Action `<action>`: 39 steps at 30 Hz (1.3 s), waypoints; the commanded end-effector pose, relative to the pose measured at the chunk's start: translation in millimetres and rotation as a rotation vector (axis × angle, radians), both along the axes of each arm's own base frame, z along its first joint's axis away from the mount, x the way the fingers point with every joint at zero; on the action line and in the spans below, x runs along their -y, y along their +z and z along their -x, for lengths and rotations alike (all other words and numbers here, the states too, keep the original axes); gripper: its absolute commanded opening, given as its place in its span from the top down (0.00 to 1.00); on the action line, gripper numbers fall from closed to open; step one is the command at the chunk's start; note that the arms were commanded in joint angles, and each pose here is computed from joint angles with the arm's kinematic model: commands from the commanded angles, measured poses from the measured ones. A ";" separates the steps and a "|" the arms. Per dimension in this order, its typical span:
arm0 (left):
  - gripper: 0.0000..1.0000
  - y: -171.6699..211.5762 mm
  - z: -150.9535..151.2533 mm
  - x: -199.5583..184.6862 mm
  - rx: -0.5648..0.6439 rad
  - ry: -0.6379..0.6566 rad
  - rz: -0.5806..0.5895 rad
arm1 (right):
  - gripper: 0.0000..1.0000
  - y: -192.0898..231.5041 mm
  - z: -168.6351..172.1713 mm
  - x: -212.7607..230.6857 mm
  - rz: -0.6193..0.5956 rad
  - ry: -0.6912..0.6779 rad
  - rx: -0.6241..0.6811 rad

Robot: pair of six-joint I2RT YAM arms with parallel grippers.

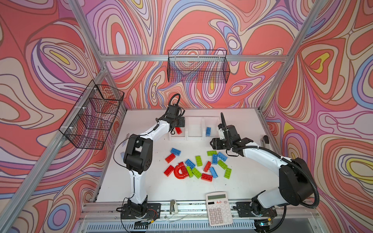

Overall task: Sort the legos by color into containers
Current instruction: 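Carry the red brick to the tray compartment nearest the left arm and release, then grasp a lime-green brick with the right gripper while the left gripper returns to the bricks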

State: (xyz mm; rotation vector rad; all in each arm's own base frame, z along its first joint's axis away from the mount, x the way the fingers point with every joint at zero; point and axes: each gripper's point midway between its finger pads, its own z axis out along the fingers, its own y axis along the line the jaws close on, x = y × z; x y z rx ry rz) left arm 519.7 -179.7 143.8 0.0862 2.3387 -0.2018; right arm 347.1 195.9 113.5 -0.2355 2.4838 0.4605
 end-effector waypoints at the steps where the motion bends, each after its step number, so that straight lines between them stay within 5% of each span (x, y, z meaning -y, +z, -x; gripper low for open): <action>1: 0.22 54.9 17.6 -15.8 0.099 0.014 -0.021 | 0.29 -5.9 19.1 -25.6 0.047 0.126 -0.025; 16: 0.23 12.5 154.9 -96.5 -0.029 0.192 0.002 | 0.36 -59.2 61.8 -105.4 0.061 0.206 -0.163; 25: 0.25 -8.5 194.7 -109.2 -0.075 0.262 0.058 | 0.44 -82.5 50.7 -100.5 0.122 0.135 -0.180; 29: 0.26 -20.9 204.4 -108.3 -0.114 0.269 0.078 | 0.55 -90.2 49.6 -99.5 0.134 0.123 -0.189; 32: 0.25 -27.1 209.2 -102.8 -0.137 0.238 0.091 | 0.75 -83.4 47.2 -103.4 0.133 0.133 -0.189; 39: 0.25 -41.5 230.3 -97.7 -0.207 0.203 0.029 | 0.78 -15.9 2.7 -116.6 0.099 0.124 -0.050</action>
